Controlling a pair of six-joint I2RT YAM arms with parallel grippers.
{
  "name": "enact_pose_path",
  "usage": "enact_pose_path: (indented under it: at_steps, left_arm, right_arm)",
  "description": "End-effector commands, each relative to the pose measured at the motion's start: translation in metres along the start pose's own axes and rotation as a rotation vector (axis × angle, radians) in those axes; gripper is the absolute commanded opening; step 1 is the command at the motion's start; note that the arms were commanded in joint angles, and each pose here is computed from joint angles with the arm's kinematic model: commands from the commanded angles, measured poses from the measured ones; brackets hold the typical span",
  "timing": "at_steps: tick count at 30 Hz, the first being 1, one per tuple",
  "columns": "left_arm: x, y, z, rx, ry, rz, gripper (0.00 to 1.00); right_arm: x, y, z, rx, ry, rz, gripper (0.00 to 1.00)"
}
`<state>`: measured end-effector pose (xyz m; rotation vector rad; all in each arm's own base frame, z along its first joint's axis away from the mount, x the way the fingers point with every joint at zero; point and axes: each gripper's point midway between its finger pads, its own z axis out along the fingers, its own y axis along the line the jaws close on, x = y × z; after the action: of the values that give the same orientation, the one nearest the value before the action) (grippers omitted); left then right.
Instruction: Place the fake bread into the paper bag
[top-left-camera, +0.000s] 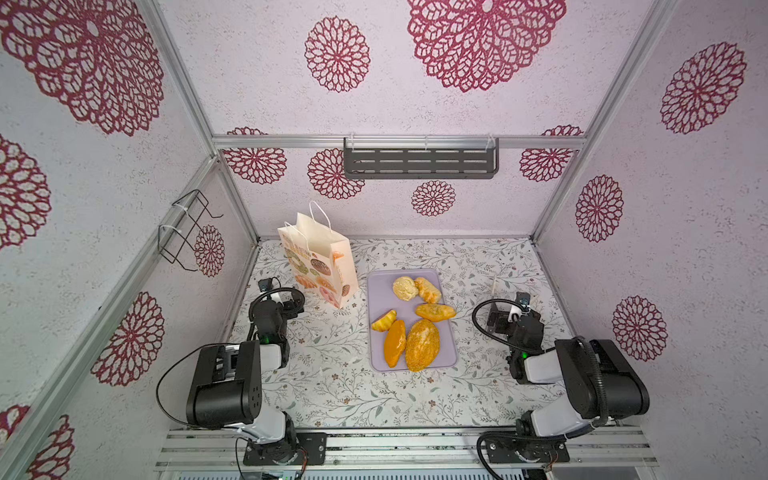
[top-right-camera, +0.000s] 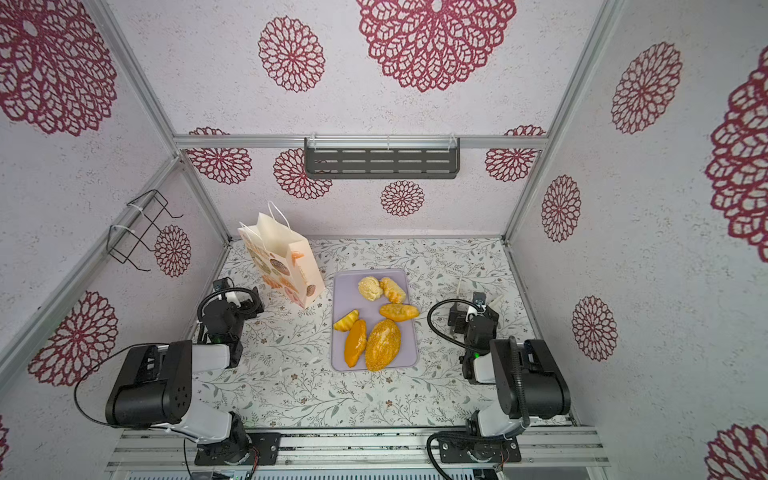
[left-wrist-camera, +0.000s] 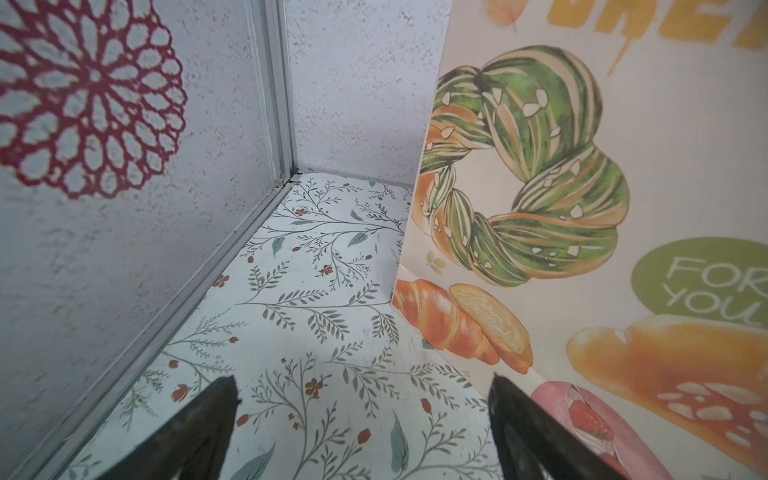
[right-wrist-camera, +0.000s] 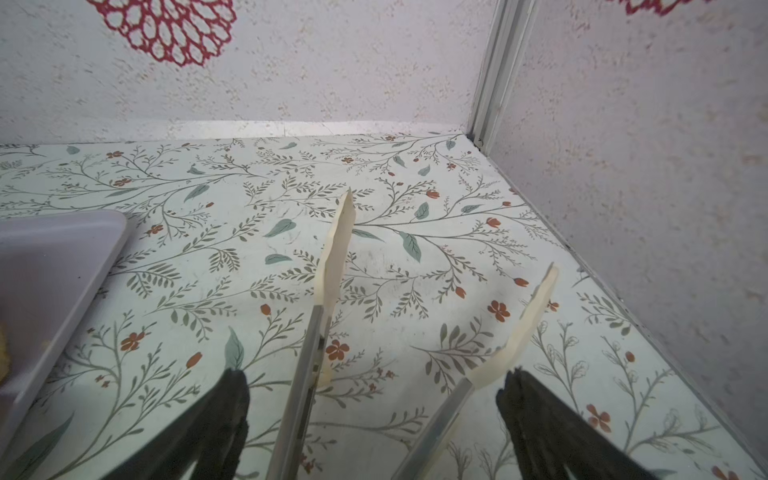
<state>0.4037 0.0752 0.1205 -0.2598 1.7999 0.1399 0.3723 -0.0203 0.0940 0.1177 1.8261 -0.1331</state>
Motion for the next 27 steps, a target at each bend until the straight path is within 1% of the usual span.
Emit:
enact_pose_path:
  at_steps: [1, 27]
  left_arm:
    - [0.0003, -0.0002, 0.0016, 0.006, 0.004, 0.013, 0.97]
    - [-0.0006, 0.0008, 0.0019, 0.0, 0.001, 0.012, 0.97]
  right_arm:
    - [-0.0202, -0.0006, 0.0019, 0.0, -0.062, 0.01, 0.99]
    - [-0.0197, -0.0004, 0.0018, -0.002, -0.061, 0.011, 0.99]
